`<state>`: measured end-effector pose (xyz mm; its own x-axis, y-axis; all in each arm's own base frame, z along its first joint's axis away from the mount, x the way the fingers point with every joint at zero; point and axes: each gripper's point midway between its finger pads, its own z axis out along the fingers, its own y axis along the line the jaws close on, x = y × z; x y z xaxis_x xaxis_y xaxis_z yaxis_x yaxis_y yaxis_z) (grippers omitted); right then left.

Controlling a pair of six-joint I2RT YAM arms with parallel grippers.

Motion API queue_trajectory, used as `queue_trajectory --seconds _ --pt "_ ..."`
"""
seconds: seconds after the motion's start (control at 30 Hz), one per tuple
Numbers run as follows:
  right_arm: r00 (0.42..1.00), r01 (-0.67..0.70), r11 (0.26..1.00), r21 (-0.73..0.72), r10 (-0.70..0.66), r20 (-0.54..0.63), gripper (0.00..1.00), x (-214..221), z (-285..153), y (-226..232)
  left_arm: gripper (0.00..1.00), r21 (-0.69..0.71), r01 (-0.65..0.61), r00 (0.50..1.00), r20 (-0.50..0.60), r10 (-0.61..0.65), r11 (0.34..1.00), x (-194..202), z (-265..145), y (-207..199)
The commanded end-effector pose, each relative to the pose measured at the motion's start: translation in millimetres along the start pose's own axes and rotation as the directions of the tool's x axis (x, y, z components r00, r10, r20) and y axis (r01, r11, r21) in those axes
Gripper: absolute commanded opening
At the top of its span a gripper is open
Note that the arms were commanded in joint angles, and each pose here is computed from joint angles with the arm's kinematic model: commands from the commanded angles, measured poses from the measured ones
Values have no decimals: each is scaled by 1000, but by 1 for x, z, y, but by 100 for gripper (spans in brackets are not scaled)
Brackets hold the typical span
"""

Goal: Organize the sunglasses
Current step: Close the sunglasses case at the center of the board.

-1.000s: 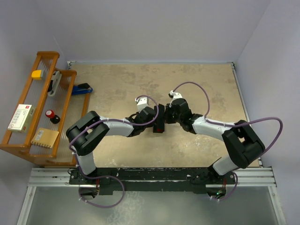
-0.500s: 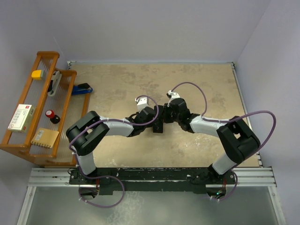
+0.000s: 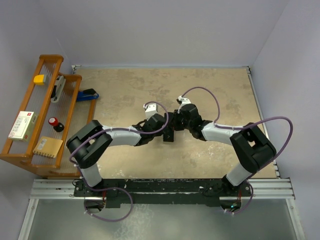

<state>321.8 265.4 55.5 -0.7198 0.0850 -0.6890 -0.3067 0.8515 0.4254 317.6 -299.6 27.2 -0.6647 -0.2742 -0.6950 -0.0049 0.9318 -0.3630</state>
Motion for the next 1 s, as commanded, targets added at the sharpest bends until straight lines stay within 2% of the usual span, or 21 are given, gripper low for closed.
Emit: queue_trajectory --seconds 0.0,0.1,0.3,0.37,0.5,0.67,0.73,0.87,0.97 --pt "998 27 998 56 -23 -64 0 13 2 -12 0 0 -23 995 95 23 1000 -41 -29 -8" --pt "997 43 998 47 -40 -59 1 12 1 -10 0 -3 -25 992 126 26 1000 -55 -41 -9" --pt "996 91 996 28 -90 -18 16 -8 -5 -1 0 -12 -39 987 155 40 999 -66 -51 -6" --pt "994 106 994 20 -106 -3 22 -17 -7 3 6 -10 -37 985 168 38 999 -67 -54 -3" --pt "991 129 991 37 -130 23 25 -31 -13 6 17 -3 -35 980 196 35 999 -76 -63 -2" --pt "989 139 989 59 -142 40 28 -41 -20 6 22 -16 -54 975 217 56 998 -85 -74 3" --pt "988 144 988 57 -146 44 33 -44 -23 7 24 -19 -53 973 226 56 998 -87 -78 5" --pt "987 147 988 51 -150 54 47 -48 -30 11 40 -32 -38 970 239 45 999 -91 -84 11" --pt "986 154 987 53 -157 64 54 -51 -35 12 45 -29 -30 968 250 37 999 -92 -89 13"
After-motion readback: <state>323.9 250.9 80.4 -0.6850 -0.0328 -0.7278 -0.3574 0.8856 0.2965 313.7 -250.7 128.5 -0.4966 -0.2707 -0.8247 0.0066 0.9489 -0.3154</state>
